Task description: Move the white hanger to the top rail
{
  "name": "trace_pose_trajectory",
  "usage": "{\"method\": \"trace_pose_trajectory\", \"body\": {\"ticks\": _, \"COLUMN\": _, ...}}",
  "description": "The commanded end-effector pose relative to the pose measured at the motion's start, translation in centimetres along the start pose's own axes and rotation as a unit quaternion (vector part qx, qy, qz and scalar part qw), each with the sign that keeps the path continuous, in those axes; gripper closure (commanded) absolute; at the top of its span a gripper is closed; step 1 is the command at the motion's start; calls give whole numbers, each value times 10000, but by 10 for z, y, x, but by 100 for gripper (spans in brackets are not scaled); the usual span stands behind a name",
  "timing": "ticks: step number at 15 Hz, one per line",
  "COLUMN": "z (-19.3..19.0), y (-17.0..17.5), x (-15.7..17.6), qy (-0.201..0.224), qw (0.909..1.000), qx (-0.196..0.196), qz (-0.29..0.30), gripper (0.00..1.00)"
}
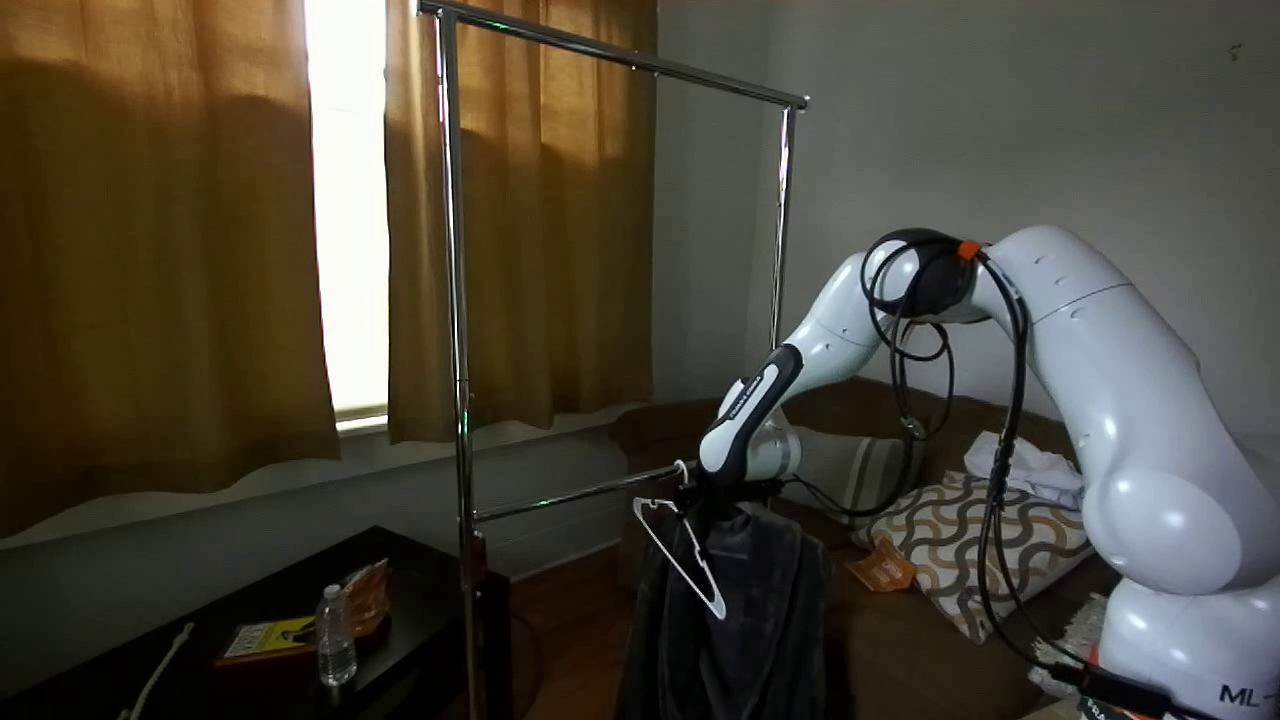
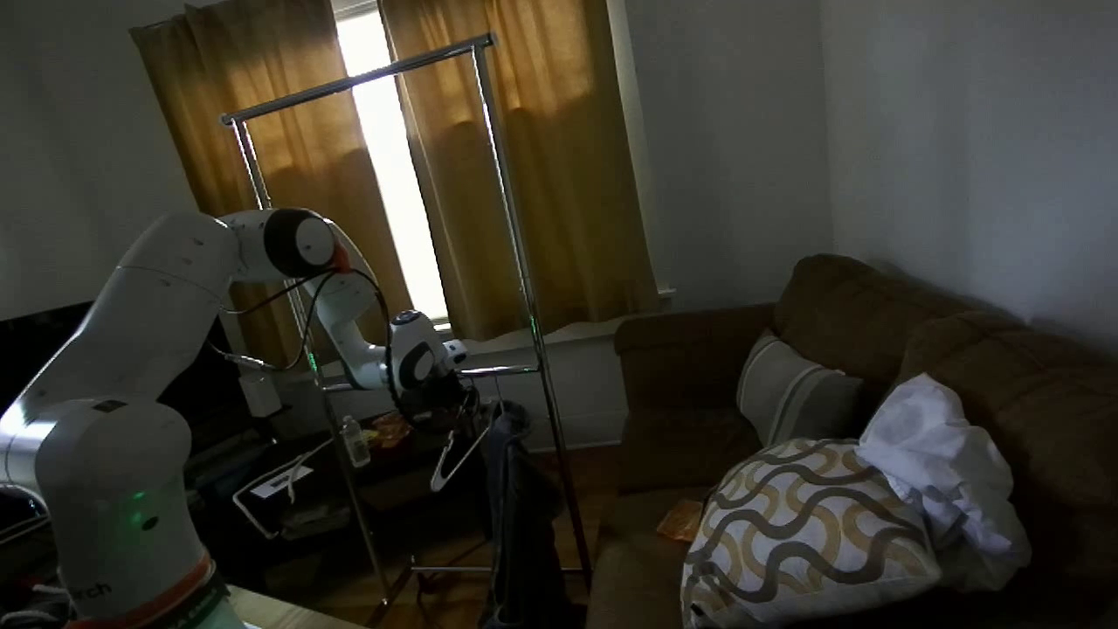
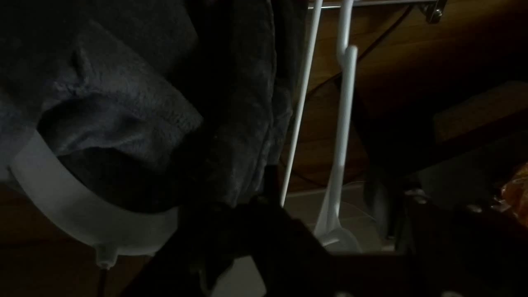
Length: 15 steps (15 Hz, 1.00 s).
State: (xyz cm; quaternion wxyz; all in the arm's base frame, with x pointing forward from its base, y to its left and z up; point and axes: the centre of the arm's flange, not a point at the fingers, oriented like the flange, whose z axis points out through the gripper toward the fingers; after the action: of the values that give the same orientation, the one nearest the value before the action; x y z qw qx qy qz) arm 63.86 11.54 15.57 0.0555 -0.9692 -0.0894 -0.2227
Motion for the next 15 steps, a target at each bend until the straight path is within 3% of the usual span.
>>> {"method": "trace_pose_trajectory", "body": {"ticks": 1, "z": 15, "y": -1, "x": 6, "qy": 109, "qw": 9999, "qx": 17, "qz": 96, "gripper": 73}}
{"method": "trace_pose_trajectory", "body": {"ticks": 4, "z": 19, "y": 1, "x": 8, "qy": 130, "qw": 9999, "qx": 27, "qz": 87, "gripper": 96}}
{"method": "trace_pose_trajectory", "body": {"ticks": 5, "z": 20, "y": 2, "x": 9, "qy": 129, "qw": 9999, "qx": 29, "qz": 70, "gripper": 99}}
{"method": "trace_pose_trajectory", "body": {"ticks": 6, "z": 21, "y": 2, "x": 10, "qy": 126, "qw": 9999, "qx": 38, "qz": 77, "gripper": 64}}
{"method": "trace_pose_trajectory", "body": {"ticks": 8, "z": 24, "y": 3, "x": 11, "qy": 124, "qw": 9999, "qx": 25, "qz": 66, "gripper": 65}}
{"method": "trace_pose_trajectory", "body": {"ticks": 10, "z": 26, "y": 4, "x": 12, "qy": 128, "qw": 9999, "qx": 40, "qz": 55, "gripper": 54}}
{"method": "trace_pose_trajectory", "body": {"ticks": 11, "z": 27, "y": 5, "x": 12, "qy": 142, "qw": 9999, "qx": 34, "qz": 52, "gripper": 64}}
{"method": "trace_pose_trajectory", "body": {"ticks": 12, "z": 28, "y": 5, "x": 12, "qy": 153, "qw": 9999, "qx": 32, "qz": 41, "gripper": 87}}
{"method": "trace_pose_trajectory", "body": {"ticks": 14, "z": 30, "y": 8, "x": 13, "qy": 161, "qw": 9999, "qx": 23, "qz": 7, "gripper": 90}}
{"method": "trace_pose_trajectory", "body": {"ticks": 15, "z": 32, "y": 9, "x": 12, "qy": 166, "qw": 9999, "qx": 34, "qz": 2, "gripper": 97}}
